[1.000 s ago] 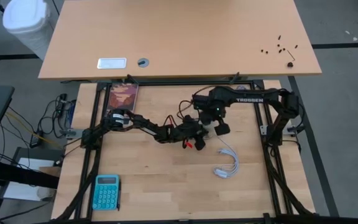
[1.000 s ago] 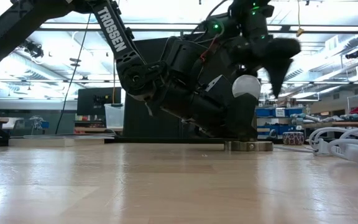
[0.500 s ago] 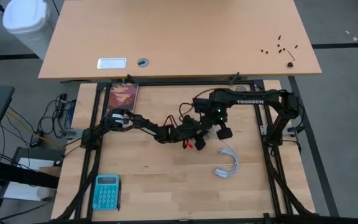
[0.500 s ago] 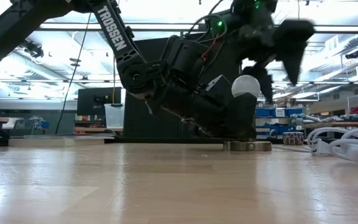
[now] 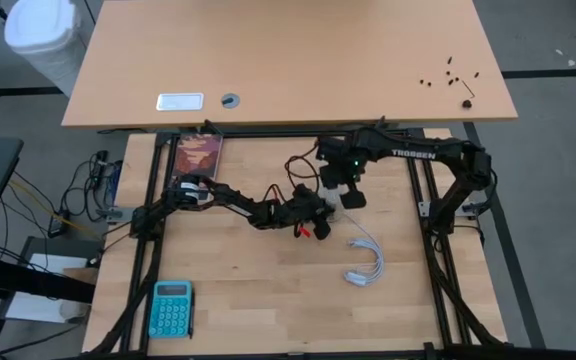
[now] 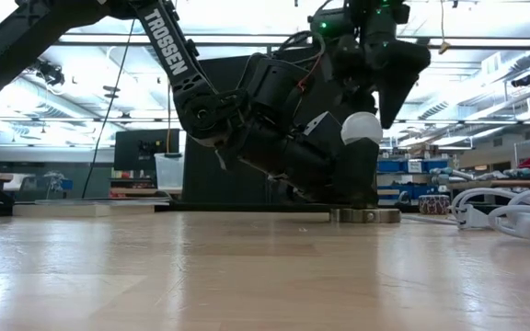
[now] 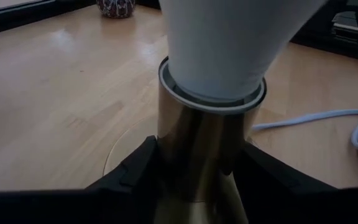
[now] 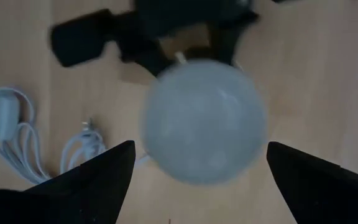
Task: Screw lightbulb
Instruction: Insert the white lightbulb into the lamp
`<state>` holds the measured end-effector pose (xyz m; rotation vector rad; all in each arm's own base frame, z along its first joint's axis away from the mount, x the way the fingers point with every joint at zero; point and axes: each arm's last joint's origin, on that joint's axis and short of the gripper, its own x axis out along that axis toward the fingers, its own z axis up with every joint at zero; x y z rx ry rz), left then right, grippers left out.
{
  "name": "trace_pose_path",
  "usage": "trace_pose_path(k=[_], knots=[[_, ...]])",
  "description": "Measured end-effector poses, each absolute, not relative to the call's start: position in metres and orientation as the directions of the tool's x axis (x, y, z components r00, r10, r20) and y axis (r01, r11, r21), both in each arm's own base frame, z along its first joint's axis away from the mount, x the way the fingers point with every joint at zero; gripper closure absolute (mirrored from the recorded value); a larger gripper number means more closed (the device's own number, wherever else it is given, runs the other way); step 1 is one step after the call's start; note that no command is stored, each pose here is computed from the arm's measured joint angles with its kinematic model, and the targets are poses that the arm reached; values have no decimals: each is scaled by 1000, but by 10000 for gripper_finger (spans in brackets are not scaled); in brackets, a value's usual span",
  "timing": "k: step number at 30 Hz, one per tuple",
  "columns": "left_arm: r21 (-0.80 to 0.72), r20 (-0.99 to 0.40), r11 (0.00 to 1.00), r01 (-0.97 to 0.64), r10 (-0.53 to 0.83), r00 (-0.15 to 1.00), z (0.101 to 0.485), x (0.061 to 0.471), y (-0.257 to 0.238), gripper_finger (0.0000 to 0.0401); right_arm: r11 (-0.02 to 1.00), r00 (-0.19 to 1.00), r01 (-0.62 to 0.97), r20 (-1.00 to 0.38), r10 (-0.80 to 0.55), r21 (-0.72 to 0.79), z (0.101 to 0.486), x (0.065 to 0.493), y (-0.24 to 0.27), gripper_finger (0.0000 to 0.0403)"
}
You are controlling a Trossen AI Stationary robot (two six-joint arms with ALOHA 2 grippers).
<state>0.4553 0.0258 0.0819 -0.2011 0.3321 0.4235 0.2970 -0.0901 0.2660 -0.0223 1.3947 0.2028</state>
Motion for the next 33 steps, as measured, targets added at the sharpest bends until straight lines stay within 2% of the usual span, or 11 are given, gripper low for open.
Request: trace_pose_path(k=[9, 14, 19, 22, 25, 29, 33], knots=[[-116, -356, 894, -432, 368, 859, 82, 455, 25, 223, 965, 156, -253, -982, 104, 62, 263, 306, -70, 30], [-116, -354, 889, -444, 380, 854, 81, 455, 26, 223, 969, 24, -192, -986, 164, 156, 263, 293, -67, 31], [-111, -352, 879, -464, 402, 845, 81, 455, 29, 223, 964, -23, -156, -977, 212, 213, 269, 283, -59, 30], [-110, -353, 879, -463, 401, 845, 81, 455, 29, 223, 978, 16, -181, -994, 109, 104, 274, 283, -62, 31], [-114, -354, 884, -453, 390, 850, 81, 455, 29, 223, 987, 114, -152, -992, 61, 43, 275, 289, -79, 31], [-116, -355, 891, -439, 376, 856, 81, 455, 27, 223, 989, 215, -143, -974, 72, 42, 273, 297, -95, 30], [-117, -355, 895, -431, 368, 860, 81, 455, 27, 223, 977, 217, -207, -972, 93, 48, 267, 302, -93, 30]])
